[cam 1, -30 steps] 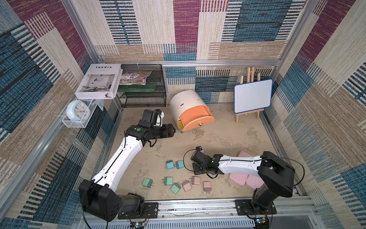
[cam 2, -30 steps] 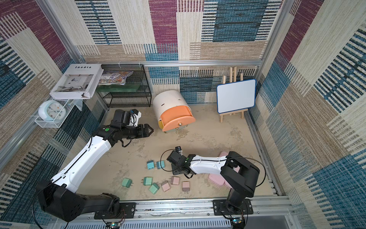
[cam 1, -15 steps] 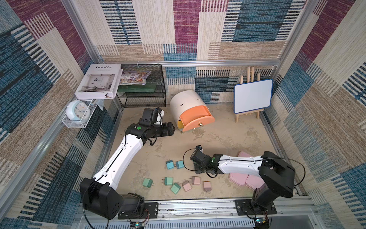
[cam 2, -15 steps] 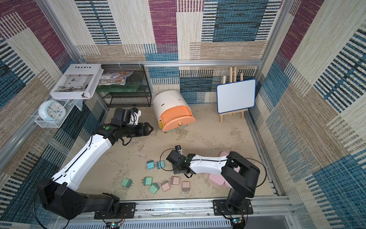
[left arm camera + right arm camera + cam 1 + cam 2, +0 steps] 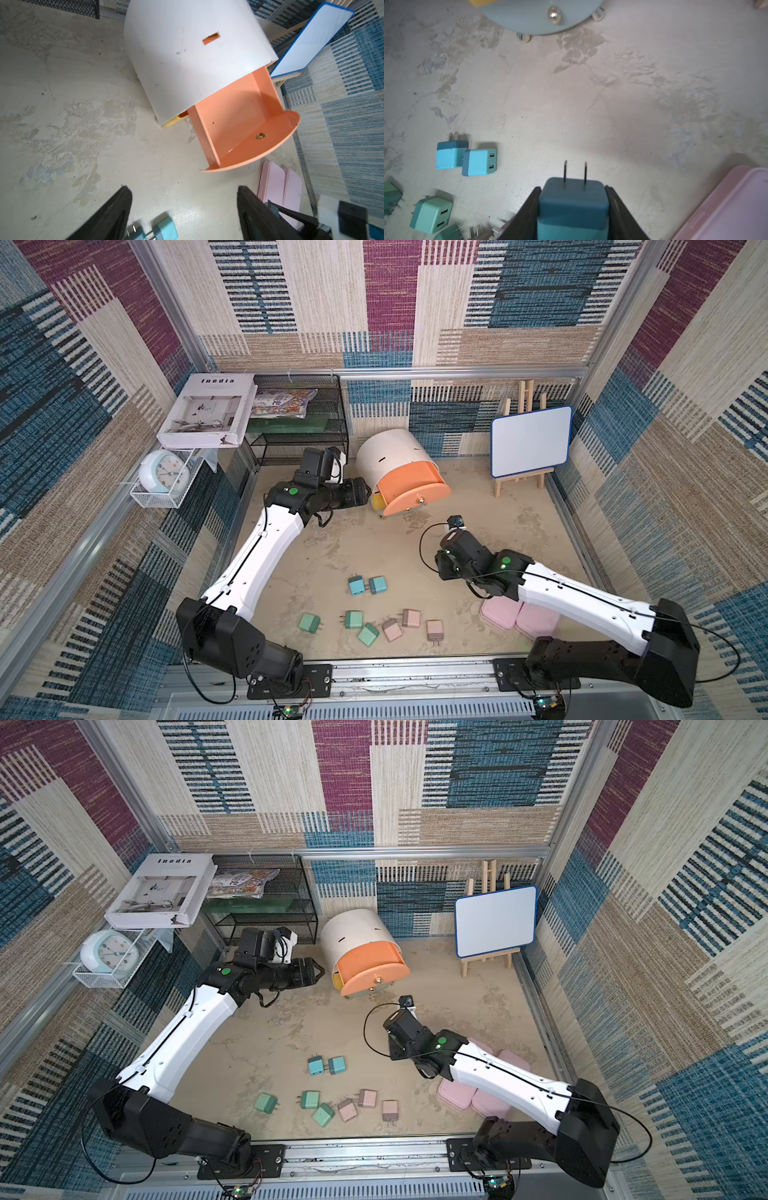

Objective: Place the plugs into the drawer by color
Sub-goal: Pick up the plug from the center of the board, then place the plug in the drawer.

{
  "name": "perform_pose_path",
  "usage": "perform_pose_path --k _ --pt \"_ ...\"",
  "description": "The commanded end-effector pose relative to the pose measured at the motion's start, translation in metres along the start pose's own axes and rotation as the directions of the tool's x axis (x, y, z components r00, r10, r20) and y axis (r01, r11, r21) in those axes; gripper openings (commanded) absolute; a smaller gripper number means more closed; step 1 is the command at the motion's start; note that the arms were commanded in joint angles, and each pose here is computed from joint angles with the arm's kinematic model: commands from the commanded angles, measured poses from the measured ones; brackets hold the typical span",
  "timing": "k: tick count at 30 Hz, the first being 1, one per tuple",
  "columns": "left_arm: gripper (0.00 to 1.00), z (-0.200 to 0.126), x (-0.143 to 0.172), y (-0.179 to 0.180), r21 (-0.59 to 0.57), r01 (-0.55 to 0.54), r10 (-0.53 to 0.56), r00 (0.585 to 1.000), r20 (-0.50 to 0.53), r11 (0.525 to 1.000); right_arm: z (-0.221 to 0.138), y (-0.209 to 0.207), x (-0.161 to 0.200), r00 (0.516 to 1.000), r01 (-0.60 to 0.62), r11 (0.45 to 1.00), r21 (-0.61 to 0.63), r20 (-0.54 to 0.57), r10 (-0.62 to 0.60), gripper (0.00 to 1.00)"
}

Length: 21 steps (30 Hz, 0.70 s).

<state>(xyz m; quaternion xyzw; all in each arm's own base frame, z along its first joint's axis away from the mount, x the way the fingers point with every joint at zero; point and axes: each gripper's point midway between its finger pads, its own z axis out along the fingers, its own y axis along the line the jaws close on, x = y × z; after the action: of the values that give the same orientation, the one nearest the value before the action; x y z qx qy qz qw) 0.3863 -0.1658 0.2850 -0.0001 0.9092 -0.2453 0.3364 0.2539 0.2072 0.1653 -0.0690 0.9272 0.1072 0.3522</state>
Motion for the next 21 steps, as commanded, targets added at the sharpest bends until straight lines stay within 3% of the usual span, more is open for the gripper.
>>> perform_pose_path --k 1,8,15,21 --pt "0.82 0.003 -0.01 -0.008 0.021 0.004 -0.005 1.0 0.007 1.0 -0.02 -0.013 -0.032 0.997 0.048 0.998 -0.036 0.066 -0.045 0.4" --pt "0.79 0.026 -0.022 -0.012 0.02 0.022 -0.022 1.0 -0.011 1.0 -0.065 -0.018 -0.153 0.936 0.097 0.993 -0.074 0.345 -0.065 0.41" --pt "0.78 0.032 -0.044 -0.012 -0.014 -0.009 0.01 1.0 0.016 1.0 -0.03 0.002 -0.226 0.927 0.176 0.977 -0.117 0.353 -0.125 0.41" --pt "0.78 0.039 -0.038 -0.005 -0.034 -0.015 0.015 1.0 0.0 0.999 0.007 0.009 -0.254 0.936 0.198 0.973 -0.121 0.318 -0.151 0.42"
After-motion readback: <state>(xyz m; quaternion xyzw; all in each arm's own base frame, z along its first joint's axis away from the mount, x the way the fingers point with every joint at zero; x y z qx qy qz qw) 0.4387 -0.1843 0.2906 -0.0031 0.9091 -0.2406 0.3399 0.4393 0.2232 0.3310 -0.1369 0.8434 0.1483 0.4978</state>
